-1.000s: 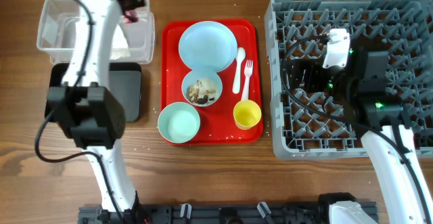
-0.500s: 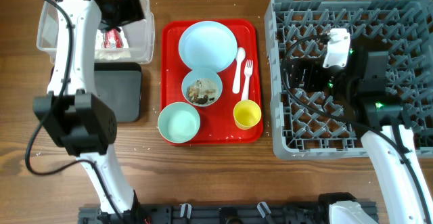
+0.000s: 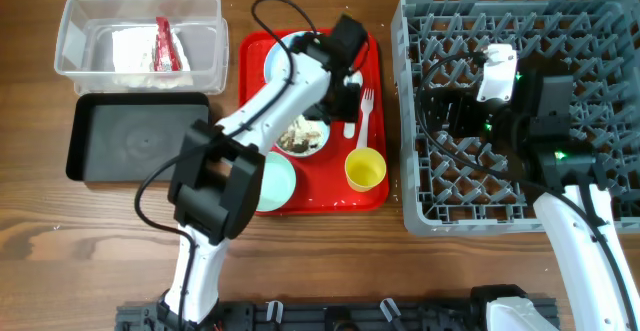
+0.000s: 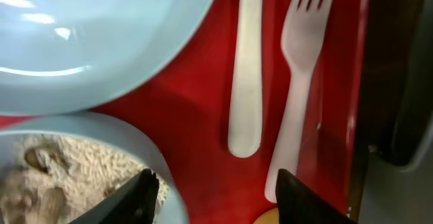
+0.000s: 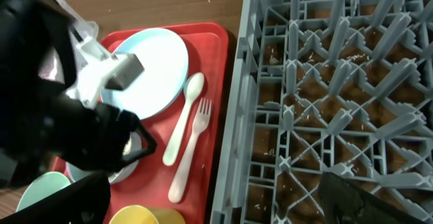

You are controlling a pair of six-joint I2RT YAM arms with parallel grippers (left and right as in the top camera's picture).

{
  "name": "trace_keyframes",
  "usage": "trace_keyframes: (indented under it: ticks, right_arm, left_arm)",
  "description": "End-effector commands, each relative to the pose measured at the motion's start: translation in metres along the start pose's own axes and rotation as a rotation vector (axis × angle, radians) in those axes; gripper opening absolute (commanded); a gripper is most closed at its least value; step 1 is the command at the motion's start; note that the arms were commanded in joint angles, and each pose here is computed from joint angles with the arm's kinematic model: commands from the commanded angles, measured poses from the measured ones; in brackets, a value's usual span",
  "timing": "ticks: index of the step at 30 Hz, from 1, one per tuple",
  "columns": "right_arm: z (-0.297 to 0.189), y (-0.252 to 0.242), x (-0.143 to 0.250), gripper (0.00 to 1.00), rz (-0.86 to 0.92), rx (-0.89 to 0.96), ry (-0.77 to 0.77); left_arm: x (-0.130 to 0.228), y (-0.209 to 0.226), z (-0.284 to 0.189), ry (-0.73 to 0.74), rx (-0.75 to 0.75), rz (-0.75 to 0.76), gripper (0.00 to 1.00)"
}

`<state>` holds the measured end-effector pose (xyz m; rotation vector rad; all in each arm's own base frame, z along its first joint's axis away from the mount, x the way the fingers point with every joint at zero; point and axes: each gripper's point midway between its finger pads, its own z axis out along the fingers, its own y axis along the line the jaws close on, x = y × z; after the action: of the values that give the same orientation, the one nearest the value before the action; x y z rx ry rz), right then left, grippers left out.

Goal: Sort waste into correct bins and load items into the dishwasher rack
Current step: 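Drop the red wrapper into the clear plastic bin, then grasp the small blue bowl of rice with the left gripper, then tip the bowl over the black tray to dump the rice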

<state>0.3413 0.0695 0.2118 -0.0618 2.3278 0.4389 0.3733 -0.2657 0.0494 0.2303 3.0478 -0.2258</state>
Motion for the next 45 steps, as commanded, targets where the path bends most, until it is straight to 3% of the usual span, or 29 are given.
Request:
trace_keyframes:
  ticks: [1, 5, 7, 8, 12, 16, 19, 22, 23, 25, 30, 34, 41, 45]
  right_arm:
    - [-0.002, 0.006, -0.006, 0.99, 0.005, -0.024, -0.008]
    - [-0.002, 0.006, -0.006, 1.00, 0.005, -0.024, -0.008]
    - [-0.002, 0.006, -0.006, 1.00, 0.004, -0.024, -0.008]
    - [-0.002, 0.006, -0.006, 1.00, 0.004, -0.024, -0.008]
    - [-0.002, 0.006, -0.006, 1.00, 0.005, -0.023, -0.008]
    - [-0.002, 0.006, -0.006, 1.00, 0.004, -0.023, -0.009]
    - [-0.002, 0.006, -0.007, 1.00, 0.003, -0.024, -0.012]
    - [-0.002, 0.006, -0.008, 1.00, 0.003, -0.024, -0.015]
    - [-0.002, 0.006, -0.008, 1.00, 0.003, -0.024, -0.014]
    - [-0.002, 0.006, -0.008, 1.00, 0.003, -0.024, -0.015]
    - [-0.002, 0.006, -0.008, 1.00, 0.022, -0.025, -0.015]
    - [-0.002, 0.006, -0.008, 1.00, 0.022, -0.025, -0.015]
    - [-0.002, 0.006, -0.008, 1.00, 0.022, -0.025, -0.015]
    - [-0.002, 0.006, -0.008, 0.99, 0.022, -0.025, -0.015]
  left_arm:
    - [0.003, 0.019, 0.020, -0.005, -0.081, -0.046, 0.44]
    - [0.007, 0.022, 0.032, -0.004, -0.081, -0.045, 0.31]
    - [0.007, 0.022, 0.032, -0.004, -0.081, -0.052, 0.10]
    - [0.007, 0.022, 0.031, -0.005, -0.081, -0.052, 0.04]
    - [0.003, 0.015, -0.006, -0.011, -0.045, -0.058, 0.04]
    - [-0.012, 0.036, -0.104, -0.140, 0.043, -0.117, 0.04]
    - [-0.002, 0.107, -0.143, -0.130, 0.012, -0.281, 0.04]
    - [0.022, 0.191, -0.143, -0.031, -0.033, -0.425, 0.04]
    - [0.033, 0.224, -0.132, 0.004, 0.014, -0.472, 0.04]
    - [0.038, 0.243, -0.117, -0.003, 0.172, -0.469, 0.04]
    - [0.033, 0.295, -0.108, -0.302, 0.637, -0.513, 0.04]
    - [0.035, 0.324, -0.133, -0.450, 0.811, -0.594, 0.04]
    - [0.037, 0.337, -0.211, -0.689, 1.226, -0.613, 0.04]
    - [0.040, 0.343, -0.219, -0.661, 1.299, -0.701, 0.04]
